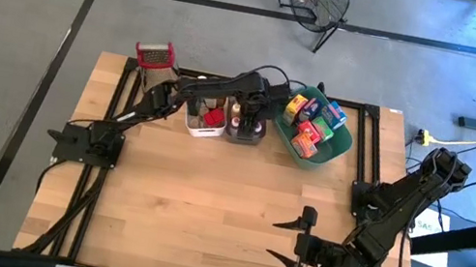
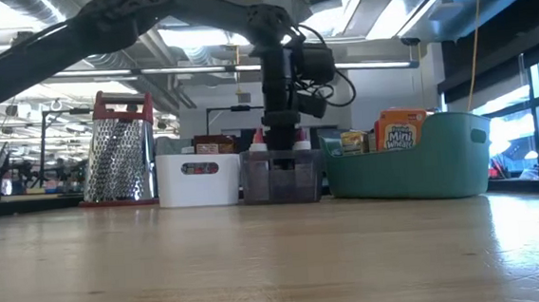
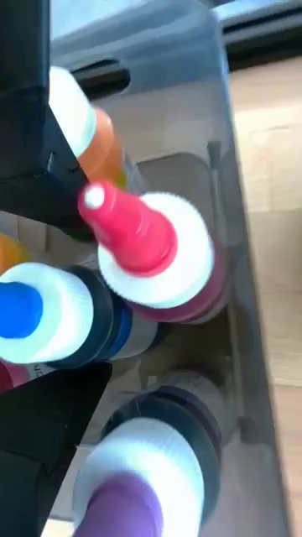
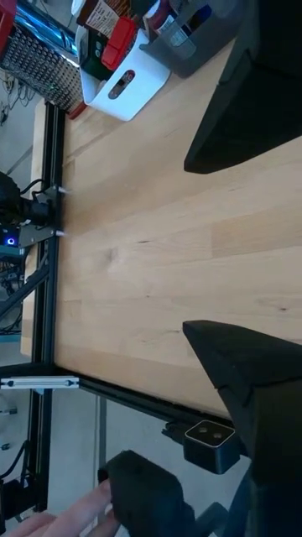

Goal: Pick & Place Kitchen Items
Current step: Return to Home Position

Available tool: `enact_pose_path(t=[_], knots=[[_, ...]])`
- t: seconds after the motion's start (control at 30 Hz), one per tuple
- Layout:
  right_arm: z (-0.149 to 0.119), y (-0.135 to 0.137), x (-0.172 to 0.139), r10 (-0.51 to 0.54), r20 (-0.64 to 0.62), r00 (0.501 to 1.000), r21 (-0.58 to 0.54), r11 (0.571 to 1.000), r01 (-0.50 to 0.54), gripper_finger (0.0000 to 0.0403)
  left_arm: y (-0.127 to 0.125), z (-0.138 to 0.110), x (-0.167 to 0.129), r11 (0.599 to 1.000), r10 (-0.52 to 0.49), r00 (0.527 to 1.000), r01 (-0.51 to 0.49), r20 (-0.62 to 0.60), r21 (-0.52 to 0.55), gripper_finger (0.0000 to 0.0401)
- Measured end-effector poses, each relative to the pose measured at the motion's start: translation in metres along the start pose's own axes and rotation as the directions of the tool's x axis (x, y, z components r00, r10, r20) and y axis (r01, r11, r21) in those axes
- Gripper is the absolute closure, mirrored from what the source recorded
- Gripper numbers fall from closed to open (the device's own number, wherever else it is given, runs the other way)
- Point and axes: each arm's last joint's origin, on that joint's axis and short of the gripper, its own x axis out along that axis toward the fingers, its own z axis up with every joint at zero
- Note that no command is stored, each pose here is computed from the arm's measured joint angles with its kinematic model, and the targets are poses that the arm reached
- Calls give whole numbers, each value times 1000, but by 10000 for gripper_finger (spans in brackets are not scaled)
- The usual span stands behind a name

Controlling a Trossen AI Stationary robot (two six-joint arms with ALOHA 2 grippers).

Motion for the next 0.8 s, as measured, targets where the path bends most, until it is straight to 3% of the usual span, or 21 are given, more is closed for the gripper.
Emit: enact_pose_path(t=[0.37,0.57,0.8], knots=[[0,0,0,7,-5,1000,3,1000,-7,98,-8,-4,-15,999,-28,999,28,-21,18,150],[-1,0,0,5,-9,1000,-3,1000,-5,98,-15,-12,-43,990,69,996,-62,-60,123,150],[-2,-1,0,-1,-17,1000,-6,1000,1,98,-31,-21,-109,955,226,972,-233,58,183,150]])
